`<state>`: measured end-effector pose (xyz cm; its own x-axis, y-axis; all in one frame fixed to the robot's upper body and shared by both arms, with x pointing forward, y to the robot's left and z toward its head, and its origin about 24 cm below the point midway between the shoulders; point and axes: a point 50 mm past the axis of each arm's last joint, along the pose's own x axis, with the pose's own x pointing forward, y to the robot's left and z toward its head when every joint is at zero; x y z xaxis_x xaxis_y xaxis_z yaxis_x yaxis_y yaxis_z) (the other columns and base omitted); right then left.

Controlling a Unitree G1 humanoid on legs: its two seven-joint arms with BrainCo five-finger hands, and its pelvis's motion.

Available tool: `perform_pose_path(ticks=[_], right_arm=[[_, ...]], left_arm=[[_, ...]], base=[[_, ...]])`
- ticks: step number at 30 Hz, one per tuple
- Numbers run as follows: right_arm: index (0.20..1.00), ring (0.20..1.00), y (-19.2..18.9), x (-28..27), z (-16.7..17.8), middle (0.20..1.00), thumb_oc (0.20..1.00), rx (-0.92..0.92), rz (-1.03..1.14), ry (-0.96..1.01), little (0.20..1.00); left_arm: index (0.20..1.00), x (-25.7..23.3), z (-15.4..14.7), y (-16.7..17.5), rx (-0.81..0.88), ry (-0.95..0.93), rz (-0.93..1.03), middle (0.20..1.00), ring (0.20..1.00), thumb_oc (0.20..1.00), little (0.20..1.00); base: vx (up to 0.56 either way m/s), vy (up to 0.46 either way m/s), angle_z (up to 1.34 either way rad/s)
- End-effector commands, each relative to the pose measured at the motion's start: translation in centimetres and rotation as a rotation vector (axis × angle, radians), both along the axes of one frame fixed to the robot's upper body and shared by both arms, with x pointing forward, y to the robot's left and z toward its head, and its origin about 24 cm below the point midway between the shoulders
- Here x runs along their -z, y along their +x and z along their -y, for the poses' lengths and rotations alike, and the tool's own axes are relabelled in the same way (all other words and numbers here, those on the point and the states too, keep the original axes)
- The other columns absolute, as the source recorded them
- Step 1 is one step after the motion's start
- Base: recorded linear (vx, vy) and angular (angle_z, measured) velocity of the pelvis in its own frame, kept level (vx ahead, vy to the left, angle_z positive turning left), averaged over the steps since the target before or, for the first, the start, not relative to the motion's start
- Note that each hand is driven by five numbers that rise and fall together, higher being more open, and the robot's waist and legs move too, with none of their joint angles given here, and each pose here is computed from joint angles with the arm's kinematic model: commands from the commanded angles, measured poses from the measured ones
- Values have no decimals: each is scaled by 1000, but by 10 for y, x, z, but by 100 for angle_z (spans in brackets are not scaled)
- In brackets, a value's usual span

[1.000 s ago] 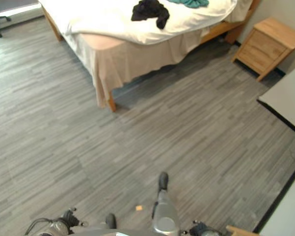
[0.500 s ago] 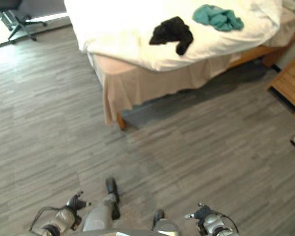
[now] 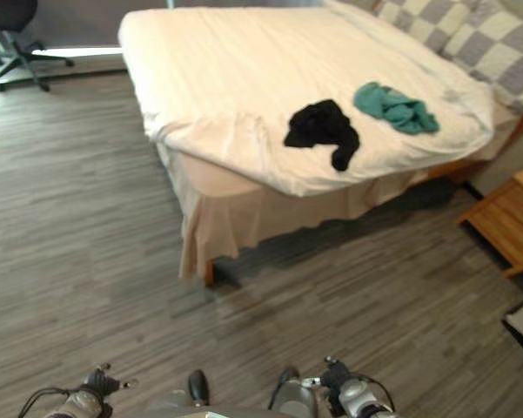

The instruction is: Tidy up the quilt and then pick up the clothes from the bed and put them into the laundry hamper.

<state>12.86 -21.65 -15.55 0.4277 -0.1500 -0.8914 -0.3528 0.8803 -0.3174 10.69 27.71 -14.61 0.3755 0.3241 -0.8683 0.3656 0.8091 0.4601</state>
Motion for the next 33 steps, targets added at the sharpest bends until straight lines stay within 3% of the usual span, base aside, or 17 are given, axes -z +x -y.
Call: perform_pose_path(ticks=[1,7,11,15,20,23,28,30,31,33], right_arm=[[1000,1000,-4,-1,14,1000,1000,25,-20,-37,1000],[1000,1000,-13,-1,23,1000,1000,-36,-57,-81,1000],[1000,1000,-25,-4,48,1000,1000,-22,-86,-161,1000],[1000,1000,-31,-5,53,1000,1000,-27,-106,-185,1000],[1000,1000,-27,-6,53,1000,1000,-75,-94,-198,1000],[1000,1000,-21,-4,38,1000,1000,-44,-45,-144,1000],[1000,1000,-10,-3,20,1000,1000,0,29,-73,1000],[1000,1000,-10,-3,20,1000,1000,-1,29,-73,1000],[1000,1000,-24,-1,25,1000,1000,33,8,-75,1000],[1000,1000,-27,-1,28,1000,1000,46,-1,-76,1000]], left_arm=[[1000,-3,1,10,26,0,31,1000,1000,1000,1000],[1000,3,13,4,-52,-59,60,1000,1000,1000,1000],[1000,-4,11,18,-316,-139,238,1000,1000,1000,1000],[1000,-7,1,12,-441,-153,300,1000,1000,1000,1000],[1000,-17,-15,18,-392,-111,354,1000,1000,1000,1000],[1000,-50,-43,47,-372,-43,551,1000,1000,1000,1000],[1000,-135,-96,88,-525,100,1048,1000,1000,1000,1000],[1000,-136,-96,88,-525,100,1048,1000,1000,1000,1000],[1000,-189,-96,122,-371,143,1246,1000,1000,1000,1000],[1000,-206,-94,133,-302,174,1293,1000,1000,1000,1000]], base=[[276,-331,56],[197,-302,24],[88,-299,41],[94,-41,22],[136,45,-5],[113,-5,5],[115,-26,-11],[178,-112,2],[228,-152,8],[237,-149,33]])
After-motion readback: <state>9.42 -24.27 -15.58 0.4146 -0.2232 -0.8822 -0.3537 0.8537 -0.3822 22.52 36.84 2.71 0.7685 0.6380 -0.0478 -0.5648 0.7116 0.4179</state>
